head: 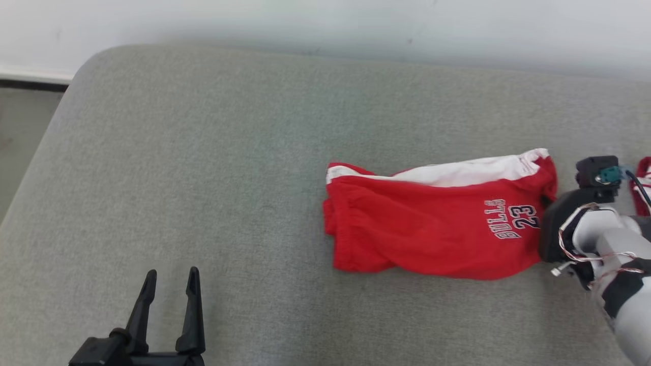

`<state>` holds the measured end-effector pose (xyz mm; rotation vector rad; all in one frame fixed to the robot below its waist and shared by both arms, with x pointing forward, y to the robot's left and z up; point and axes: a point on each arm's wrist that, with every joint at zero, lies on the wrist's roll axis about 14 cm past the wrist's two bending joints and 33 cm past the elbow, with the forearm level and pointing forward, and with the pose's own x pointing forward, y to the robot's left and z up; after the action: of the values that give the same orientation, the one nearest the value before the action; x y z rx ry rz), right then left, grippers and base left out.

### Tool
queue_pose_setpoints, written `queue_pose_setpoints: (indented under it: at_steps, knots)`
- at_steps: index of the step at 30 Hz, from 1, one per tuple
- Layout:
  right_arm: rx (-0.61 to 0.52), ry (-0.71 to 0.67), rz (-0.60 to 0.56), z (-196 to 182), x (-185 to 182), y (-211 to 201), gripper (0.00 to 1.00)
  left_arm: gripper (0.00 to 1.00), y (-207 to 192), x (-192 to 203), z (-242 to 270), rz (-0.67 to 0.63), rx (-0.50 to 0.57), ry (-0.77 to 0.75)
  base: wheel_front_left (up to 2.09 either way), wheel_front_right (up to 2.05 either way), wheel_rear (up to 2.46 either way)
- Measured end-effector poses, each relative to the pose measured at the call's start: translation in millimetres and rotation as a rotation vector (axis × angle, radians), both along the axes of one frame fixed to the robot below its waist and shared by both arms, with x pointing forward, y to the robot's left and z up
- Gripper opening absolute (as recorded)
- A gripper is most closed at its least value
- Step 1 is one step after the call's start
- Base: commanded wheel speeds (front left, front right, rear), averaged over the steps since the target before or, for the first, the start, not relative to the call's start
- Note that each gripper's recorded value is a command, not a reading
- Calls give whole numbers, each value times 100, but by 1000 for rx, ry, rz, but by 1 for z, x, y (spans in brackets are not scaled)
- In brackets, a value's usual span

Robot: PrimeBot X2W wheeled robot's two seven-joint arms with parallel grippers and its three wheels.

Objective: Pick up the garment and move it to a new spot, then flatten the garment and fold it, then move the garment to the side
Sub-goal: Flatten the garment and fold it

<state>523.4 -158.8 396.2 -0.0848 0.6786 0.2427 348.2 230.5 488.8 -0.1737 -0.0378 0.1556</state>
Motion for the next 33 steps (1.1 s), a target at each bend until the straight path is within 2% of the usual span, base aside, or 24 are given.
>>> queue_pose_setpoints:
  at_steps: [9, 17, 27, 28, 33]
  knots:
    - [-169, -152, -27, 45, -4, -64, 0, 100, -16, -2, 8, -49, -10, -31, 0, 0, 0]
    - [-247, -213, -49, 78, -6, -91, 0, 100, -24, -6, 12, -68, -16, -45, 0, 0, 0]
    - [-138, -225, 139, 77, -7, 26, 0, 100, -26, -11, 12, -72, -21, -47, 0, 0, 0]
    - [-138, -225, 139, 77, -7, 26, 0, 100, -26, -11, 12, -72, -21, -47, 0, 0, 0]
    - [-81, -208, 227, 73, -15, 79, 0, 100, -28, -12, 8, -75, -27, -34, 0, 0, 0]
